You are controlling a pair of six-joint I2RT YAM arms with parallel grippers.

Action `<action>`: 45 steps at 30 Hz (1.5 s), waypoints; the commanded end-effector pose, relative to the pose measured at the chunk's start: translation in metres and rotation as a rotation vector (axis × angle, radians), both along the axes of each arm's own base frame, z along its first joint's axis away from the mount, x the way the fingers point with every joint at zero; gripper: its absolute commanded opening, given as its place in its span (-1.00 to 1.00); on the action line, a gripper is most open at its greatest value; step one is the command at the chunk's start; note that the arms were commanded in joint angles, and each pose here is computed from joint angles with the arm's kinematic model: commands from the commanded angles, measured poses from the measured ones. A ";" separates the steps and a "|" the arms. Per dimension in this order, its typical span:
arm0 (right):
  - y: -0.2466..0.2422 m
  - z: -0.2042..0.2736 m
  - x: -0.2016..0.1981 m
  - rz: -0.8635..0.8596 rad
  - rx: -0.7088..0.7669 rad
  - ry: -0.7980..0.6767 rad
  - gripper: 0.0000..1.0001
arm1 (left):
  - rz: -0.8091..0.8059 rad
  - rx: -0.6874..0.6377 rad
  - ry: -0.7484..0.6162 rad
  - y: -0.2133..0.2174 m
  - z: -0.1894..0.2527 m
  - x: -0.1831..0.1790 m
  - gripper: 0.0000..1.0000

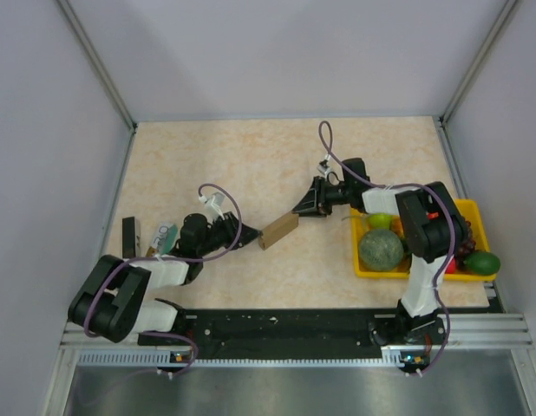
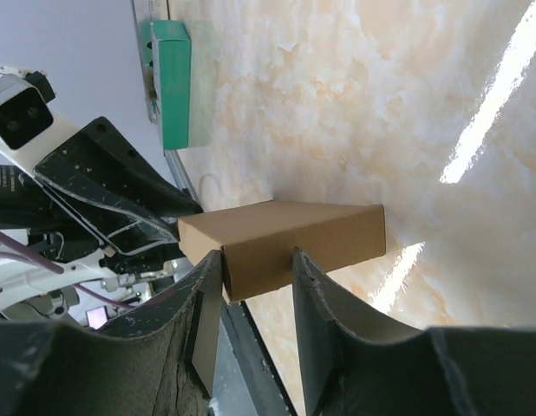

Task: Fold the paper box

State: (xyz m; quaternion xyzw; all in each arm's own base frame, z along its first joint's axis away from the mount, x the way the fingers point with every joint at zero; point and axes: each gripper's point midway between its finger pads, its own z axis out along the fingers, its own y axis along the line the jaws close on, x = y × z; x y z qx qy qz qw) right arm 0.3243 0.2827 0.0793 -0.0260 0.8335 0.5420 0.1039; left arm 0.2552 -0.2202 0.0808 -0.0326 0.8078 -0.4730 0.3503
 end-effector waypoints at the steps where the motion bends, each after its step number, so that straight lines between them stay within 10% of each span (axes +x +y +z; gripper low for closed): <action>1: 0.001 -0.018 0.001 -0.008 -0.097 -0.016 -0.31 | 0.012 0.200 0.288 0.028 -0.084 -0.047 -0.60; 10: -0.022 0.044 0.004 -0.049 -0.248 -0.181 0.18 | -0.033 0.223 0.055 0.020 0.006 -0.017 0.30; 16: -0.045 0.069 -0.015 -0.093 -0.350 -0.248 0.41 | -0.101 0.245 -0.019 0.015 0.051 -0.012 0.50; 20: -0.040 0.078 -0.039 -0.080 -0.362 -0.258 0.42 | -0.129 0.221 -0.080 0.003 0.076 0.007 0.44; 24: -0.039 0.079 -0.065 -0.093 -0.348 -0.237 0.42 | -0.196 0.262 -0.012 -0.012 0.063 0.029 -0.10; 45: -0.105 0.058 -0.091 -0.210 -0.513 -0.287 0.44 | -0.333 0.240 -0.001 -0.100 0.049 -0.009 -0.10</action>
